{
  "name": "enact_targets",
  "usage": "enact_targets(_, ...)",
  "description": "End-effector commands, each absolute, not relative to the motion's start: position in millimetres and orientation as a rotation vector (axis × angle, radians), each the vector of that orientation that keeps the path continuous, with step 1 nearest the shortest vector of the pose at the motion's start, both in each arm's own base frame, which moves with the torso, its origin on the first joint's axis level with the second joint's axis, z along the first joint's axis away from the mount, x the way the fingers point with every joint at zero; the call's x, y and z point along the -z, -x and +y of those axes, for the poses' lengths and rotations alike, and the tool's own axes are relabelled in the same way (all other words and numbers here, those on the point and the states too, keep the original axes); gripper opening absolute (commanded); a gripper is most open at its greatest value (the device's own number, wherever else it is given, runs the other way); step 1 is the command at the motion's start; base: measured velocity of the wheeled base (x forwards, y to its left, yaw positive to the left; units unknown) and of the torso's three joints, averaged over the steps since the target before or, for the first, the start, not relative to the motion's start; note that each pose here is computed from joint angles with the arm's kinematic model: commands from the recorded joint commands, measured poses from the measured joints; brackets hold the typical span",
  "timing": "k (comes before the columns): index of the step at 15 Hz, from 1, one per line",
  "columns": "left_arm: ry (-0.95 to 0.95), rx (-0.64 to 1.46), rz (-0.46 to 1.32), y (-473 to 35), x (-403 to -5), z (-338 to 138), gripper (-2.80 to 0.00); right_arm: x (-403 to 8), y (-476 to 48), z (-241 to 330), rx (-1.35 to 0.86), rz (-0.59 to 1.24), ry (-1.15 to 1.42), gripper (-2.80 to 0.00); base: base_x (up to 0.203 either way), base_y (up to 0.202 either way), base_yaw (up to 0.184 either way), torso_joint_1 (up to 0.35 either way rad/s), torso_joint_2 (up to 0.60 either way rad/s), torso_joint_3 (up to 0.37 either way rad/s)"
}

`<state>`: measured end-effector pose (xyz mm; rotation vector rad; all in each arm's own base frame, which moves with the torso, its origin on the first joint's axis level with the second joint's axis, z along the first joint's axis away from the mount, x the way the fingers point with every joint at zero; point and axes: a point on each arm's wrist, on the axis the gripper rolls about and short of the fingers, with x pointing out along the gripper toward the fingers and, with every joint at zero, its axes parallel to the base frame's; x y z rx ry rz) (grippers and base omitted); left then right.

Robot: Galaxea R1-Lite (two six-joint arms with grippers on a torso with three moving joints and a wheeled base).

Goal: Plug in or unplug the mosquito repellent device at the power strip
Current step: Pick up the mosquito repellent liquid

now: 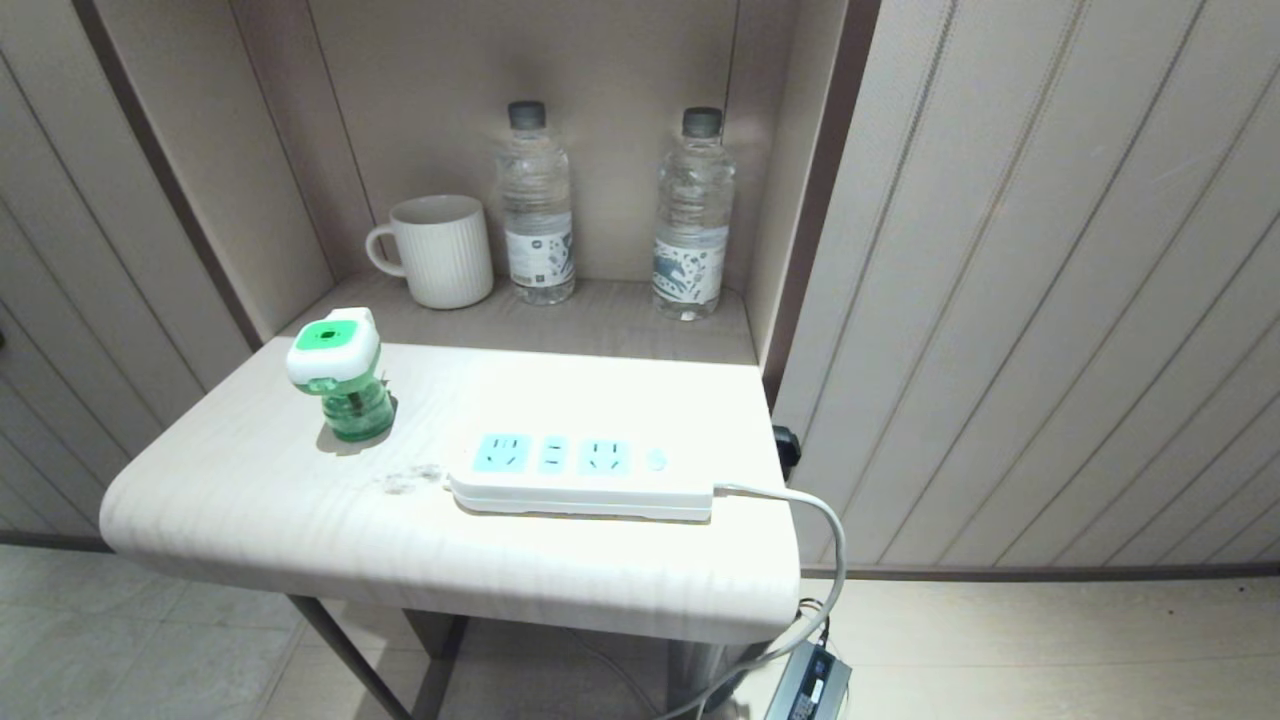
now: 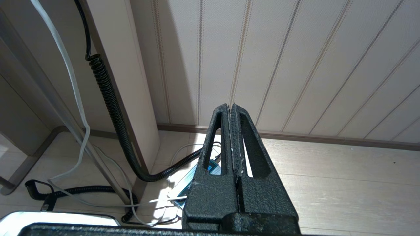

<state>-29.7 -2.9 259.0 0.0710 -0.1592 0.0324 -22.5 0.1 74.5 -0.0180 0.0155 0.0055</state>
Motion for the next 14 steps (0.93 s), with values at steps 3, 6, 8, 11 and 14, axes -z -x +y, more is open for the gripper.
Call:
enact_targets(3, -0.021, 0.013, -0.060, 1, -269, -2, 0.00, -75, 22, 0, -0.006, 0.017, 0.018, -2.80, 0.000, 0.000, 0.000, 0.000, 0.00, 0.000)
enact_targets(6, 0.111, 0.026, -0.063, -11, -297, -2, 0.00, -75, 22, 0, -0.006, 0.017, 0.018, -2.80, 0.000, 0.000, 0.000, 0.000, 0.00, 0.000)
enact_targets(8, 0.154, 0.084, -0.033, -11, -308, -3, 0.00, -75, 22, 0, -0.006, 0.017, 0.018, -2.80, 0.000, 0.000, 0.000, 0.000, 0.00, 0.000)
enact_targets(11, 0.175, 0.129, 0.010, -14, -315, -4, 0.00, -75, 22, 0, -0.006, 0.017, 0.018, -2.80, 0.000, 0.000, 0.000, 0.000, 0.00, 0.000)
enact_targets(14, 0.258, 0.126, 0.034, -26, -331, -3, 0.00, -75, 22, 0, -0.006, 0.017, 0.018, -2.80, 0.000, 0.000, 0.000, 0.000, 0.00, 0.000)
